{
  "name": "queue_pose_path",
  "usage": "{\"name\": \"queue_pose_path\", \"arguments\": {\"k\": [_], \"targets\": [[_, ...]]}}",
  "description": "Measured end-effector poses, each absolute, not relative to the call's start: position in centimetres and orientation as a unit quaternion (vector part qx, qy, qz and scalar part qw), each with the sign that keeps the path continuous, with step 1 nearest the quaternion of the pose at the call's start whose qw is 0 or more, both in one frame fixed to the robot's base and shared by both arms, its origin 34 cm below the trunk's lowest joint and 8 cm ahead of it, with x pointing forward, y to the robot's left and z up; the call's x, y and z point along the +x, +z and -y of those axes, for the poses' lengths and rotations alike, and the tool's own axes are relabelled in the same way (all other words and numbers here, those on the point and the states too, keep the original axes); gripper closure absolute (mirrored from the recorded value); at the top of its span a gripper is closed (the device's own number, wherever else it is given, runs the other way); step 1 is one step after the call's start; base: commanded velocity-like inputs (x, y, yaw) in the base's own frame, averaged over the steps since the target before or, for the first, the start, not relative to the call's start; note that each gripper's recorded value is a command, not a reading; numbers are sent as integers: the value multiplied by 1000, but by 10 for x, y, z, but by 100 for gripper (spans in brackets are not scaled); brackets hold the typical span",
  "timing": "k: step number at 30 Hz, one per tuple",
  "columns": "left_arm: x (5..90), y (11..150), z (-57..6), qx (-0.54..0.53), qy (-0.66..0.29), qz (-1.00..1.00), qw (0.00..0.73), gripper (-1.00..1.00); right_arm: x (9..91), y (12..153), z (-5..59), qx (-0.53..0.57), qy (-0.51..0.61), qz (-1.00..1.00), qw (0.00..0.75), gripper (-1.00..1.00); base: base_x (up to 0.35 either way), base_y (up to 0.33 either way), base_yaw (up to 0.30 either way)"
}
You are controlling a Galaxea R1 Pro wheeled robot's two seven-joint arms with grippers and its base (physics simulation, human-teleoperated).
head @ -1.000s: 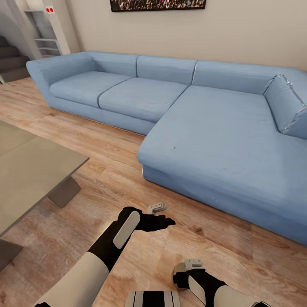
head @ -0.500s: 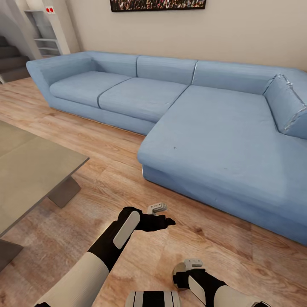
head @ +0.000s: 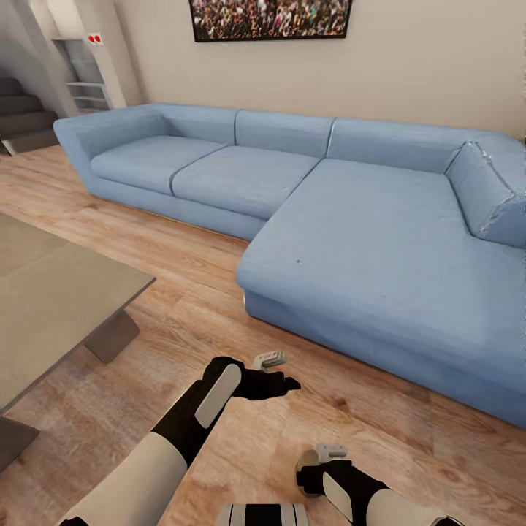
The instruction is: Place each of the two pumpkins and all three candles from the living room inside a cabinet in the living room (use any cabinet), then make sure every cabinet is closed, and position the cauldron so it is next to a table in the living room.
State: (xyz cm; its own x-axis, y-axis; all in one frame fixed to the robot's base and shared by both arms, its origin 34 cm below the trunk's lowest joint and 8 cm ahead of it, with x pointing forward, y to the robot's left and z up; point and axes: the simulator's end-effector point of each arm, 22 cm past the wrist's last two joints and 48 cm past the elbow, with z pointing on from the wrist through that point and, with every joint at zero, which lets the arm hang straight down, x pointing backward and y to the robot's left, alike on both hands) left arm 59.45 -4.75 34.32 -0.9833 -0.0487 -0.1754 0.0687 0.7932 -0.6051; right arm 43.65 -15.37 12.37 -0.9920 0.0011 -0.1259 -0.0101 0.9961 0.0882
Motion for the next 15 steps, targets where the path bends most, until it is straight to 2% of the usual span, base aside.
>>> {"name": "queue_pose_path", "arguments": {"k": [15], "targets": [[603,376,46,17,-317,-940,122,-100,460,149,154,-3,45,-994,95,100,0,0,0]]}}
